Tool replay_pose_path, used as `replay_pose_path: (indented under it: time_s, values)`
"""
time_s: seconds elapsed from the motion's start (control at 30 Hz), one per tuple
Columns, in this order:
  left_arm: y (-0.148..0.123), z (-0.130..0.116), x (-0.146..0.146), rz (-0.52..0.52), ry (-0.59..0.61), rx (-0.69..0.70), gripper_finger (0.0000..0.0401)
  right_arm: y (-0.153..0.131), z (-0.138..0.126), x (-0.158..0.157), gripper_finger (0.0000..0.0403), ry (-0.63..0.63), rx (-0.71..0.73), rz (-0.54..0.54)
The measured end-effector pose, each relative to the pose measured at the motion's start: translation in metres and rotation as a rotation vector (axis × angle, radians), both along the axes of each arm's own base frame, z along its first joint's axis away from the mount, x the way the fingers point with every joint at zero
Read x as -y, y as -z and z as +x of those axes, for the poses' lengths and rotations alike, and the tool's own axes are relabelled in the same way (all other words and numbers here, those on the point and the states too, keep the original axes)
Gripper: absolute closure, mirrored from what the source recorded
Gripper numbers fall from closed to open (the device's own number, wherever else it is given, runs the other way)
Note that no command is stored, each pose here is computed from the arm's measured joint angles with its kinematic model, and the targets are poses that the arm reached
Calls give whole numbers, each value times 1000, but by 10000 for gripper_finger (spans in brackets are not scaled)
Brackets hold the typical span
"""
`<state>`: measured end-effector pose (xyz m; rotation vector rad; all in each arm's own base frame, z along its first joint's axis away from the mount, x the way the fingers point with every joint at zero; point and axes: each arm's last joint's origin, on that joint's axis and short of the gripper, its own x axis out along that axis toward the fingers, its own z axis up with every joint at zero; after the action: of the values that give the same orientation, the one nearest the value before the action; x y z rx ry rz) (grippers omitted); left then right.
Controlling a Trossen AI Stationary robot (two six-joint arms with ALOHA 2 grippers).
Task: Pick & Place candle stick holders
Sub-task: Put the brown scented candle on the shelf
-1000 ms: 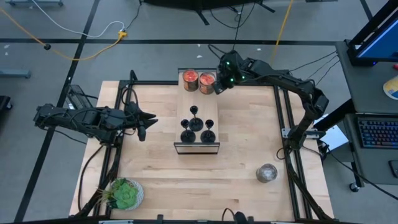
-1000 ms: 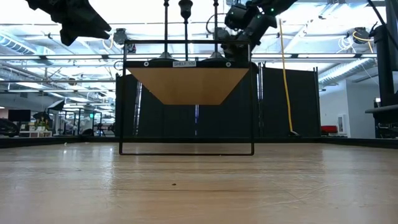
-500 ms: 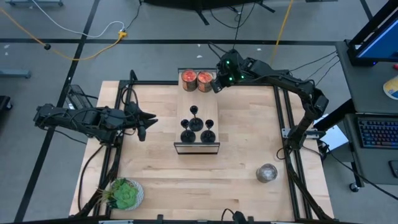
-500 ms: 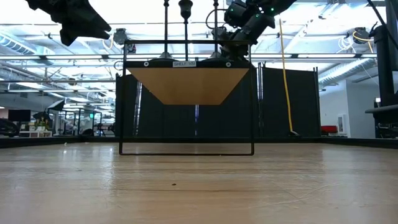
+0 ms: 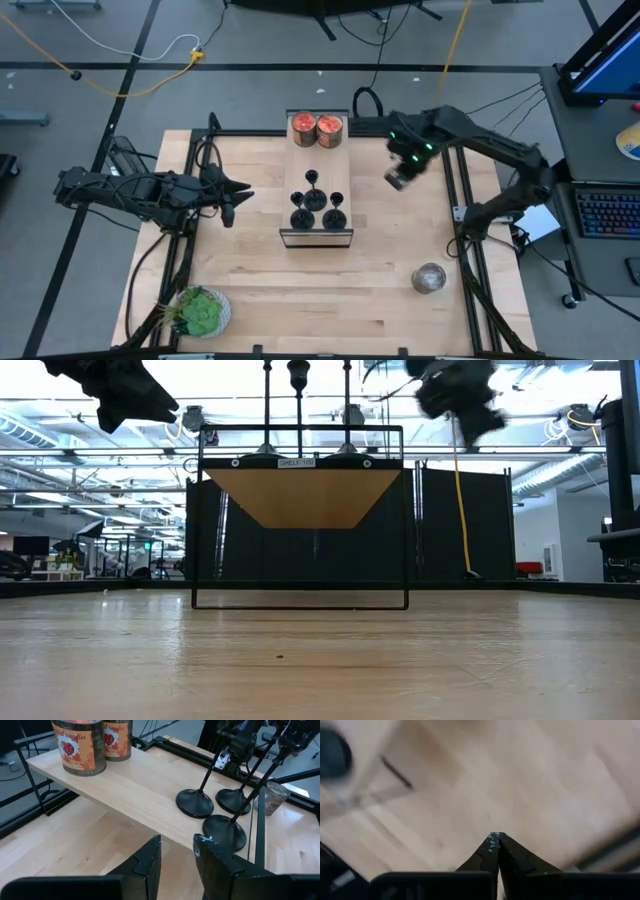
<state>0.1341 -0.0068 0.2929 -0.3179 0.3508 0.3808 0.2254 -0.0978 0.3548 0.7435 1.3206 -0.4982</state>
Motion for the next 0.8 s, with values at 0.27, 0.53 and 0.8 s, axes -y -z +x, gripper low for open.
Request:
replay_pose_path:
  time_s: [0.27, 0.53, 0.8]
  values:
    - [0, 0, 0, 31, 14, -11, 281, -25, -45, -75, 403, -47, 75, 104]
    - [0, 0, 0, 32, 15, -12, 281, 2, -76, -129, 403, -1, -69, 156]
    - [0, 0, 0, 23, 13, -9, 281, 46, -80, -163, 403, 36, -226, 207]
